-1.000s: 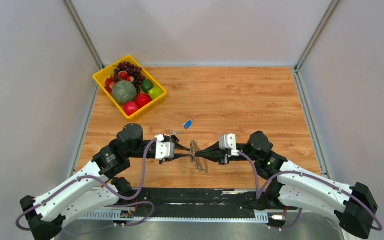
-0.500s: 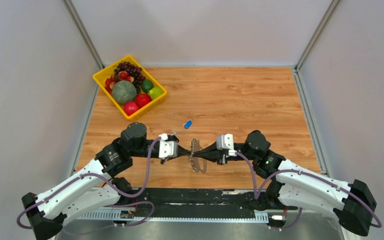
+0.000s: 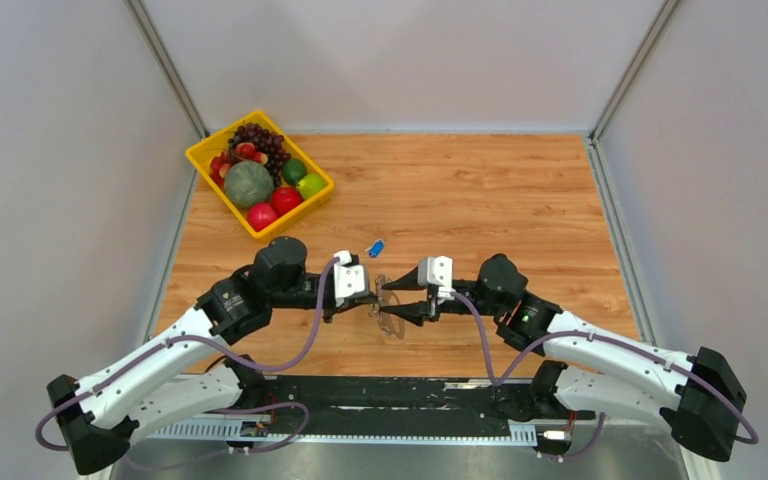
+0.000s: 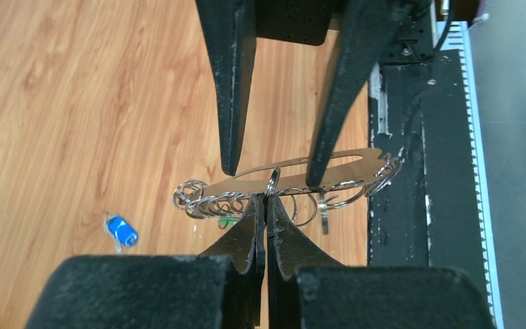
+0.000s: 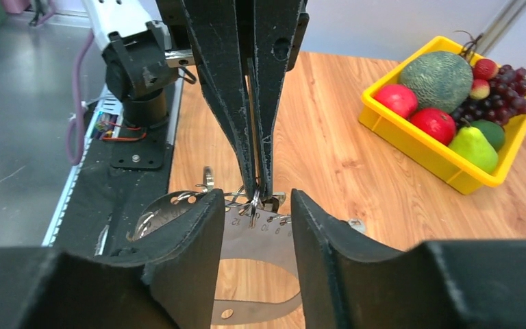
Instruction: Remove the keys from the keyring
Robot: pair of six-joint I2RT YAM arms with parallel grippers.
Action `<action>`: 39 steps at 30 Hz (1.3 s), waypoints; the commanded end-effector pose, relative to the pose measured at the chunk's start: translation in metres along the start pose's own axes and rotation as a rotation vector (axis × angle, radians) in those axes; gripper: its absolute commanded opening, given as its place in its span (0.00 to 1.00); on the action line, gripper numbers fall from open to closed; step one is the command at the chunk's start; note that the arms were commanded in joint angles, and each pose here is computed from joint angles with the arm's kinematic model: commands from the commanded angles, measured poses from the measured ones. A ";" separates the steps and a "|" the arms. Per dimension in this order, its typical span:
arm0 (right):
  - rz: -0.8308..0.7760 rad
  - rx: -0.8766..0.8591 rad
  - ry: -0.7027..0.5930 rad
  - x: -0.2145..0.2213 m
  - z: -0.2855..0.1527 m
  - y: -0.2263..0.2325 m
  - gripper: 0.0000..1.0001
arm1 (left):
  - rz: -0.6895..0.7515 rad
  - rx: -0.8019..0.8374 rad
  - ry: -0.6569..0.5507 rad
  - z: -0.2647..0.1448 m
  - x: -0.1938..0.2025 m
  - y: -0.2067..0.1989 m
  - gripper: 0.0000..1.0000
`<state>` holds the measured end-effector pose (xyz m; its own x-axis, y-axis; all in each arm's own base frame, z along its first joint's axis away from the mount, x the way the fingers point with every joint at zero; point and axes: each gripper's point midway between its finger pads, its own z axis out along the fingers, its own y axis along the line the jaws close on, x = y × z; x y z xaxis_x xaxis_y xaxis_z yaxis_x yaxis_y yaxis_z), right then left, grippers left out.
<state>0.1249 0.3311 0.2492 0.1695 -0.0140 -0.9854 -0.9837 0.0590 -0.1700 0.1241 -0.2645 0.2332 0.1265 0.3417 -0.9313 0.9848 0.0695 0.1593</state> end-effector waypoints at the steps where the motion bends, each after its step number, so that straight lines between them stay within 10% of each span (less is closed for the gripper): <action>1: 0.013 0.071 -0.014 -0.012 0.000 -0.012 0.49 | -0.092 -0.123 0.049 -0.008 -0.014 0.024 0.00; 10: 0.060 0.094 -0.040 -0.020 -0.014 -0.006 0.68 | -0.425 -0.396 0.342 -0.018 0.025 0.058 0.00; 21: 0.110 0.227 0.032 0.011 -0.010 -0.024 0.83 | -0.584 -0.486 0.246 -0.020 0.007 0.068 0.00; 39: 0.028 0.267 -0.074 -0.013 0.000 -0.031 0.45 | -0.770 -0.325 0.016 -0.008 -0.015 0.045 0.00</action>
<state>0.1526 0.3306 0.2363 0.0816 -0.0329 -0.9961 -0.9515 0.2950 -0.0877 0.1700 -0.2440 0.2420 -0.5526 0.1821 -0.8133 0.7024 0.6271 -0.3369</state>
